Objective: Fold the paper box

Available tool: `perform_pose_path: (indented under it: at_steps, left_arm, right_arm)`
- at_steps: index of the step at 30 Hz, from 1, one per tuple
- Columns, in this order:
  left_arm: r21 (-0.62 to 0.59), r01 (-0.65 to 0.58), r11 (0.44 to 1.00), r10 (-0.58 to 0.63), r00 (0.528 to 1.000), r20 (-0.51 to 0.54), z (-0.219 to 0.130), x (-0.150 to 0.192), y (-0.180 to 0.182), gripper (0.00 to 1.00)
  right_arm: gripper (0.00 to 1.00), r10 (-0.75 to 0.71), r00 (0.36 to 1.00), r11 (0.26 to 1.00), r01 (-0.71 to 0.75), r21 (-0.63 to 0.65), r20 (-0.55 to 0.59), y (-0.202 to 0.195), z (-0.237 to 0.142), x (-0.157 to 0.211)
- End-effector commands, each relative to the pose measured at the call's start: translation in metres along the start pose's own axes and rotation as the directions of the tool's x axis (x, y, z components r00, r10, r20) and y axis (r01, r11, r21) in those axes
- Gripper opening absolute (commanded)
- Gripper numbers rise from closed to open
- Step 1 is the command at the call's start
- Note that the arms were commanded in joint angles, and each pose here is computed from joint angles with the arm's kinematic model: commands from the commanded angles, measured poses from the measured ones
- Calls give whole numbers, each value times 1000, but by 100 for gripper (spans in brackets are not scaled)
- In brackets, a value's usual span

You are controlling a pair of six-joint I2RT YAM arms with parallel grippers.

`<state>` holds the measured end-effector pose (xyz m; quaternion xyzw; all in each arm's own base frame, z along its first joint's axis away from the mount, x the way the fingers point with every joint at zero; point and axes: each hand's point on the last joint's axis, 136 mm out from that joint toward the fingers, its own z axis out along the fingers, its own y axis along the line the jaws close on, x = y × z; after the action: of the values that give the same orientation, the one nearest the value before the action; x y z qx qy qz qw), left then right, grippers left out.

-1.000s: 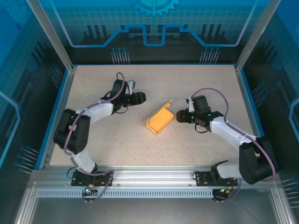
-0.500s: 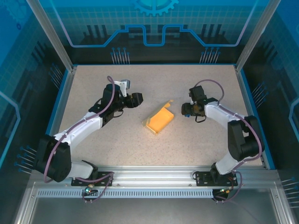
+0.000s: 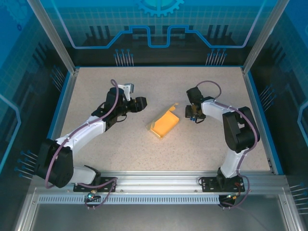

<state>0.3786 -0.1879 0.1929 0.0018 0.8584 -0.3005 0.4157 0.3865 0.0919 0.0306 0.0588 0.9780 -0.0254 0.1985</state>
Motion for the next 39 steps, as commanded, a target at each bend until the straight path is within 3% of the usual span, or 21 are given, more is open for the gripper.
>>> perform_pose_path:
  at_steps: [1,8,17,20,26,39]
  left_arm:
    - [-19,-30,999,30,1000,-5,-1,5,4,68]
    - [-23,-32,999,32,999,-10,-4,8,5,68]
    - [-57,-43,997,44,999,18,-19,13,13,69]
    - [-63,-39,997,41,999,28,-21,13,14,69]
    - [-64,-19,998,22,999,48,-29,12,15,69]
    - [-59,-22,998,25,998,53,-31,15,16,70]
  right_arm:
    - [47,6,1000,999,-6,37,11,-1,-2,-4]
    - [35,29,998,999,-30,14,51,-1,-22,-4]
    - [33,168,975,939,-114,-324,143,55,-109,32]
    - [33,206,969,910,-137,-392,138,81,-119,50]
    - [33,317,939,855,-222,-468,133,113,-118,60]
    - [32,354,929,831,-260,-491,108,144,-96,59]
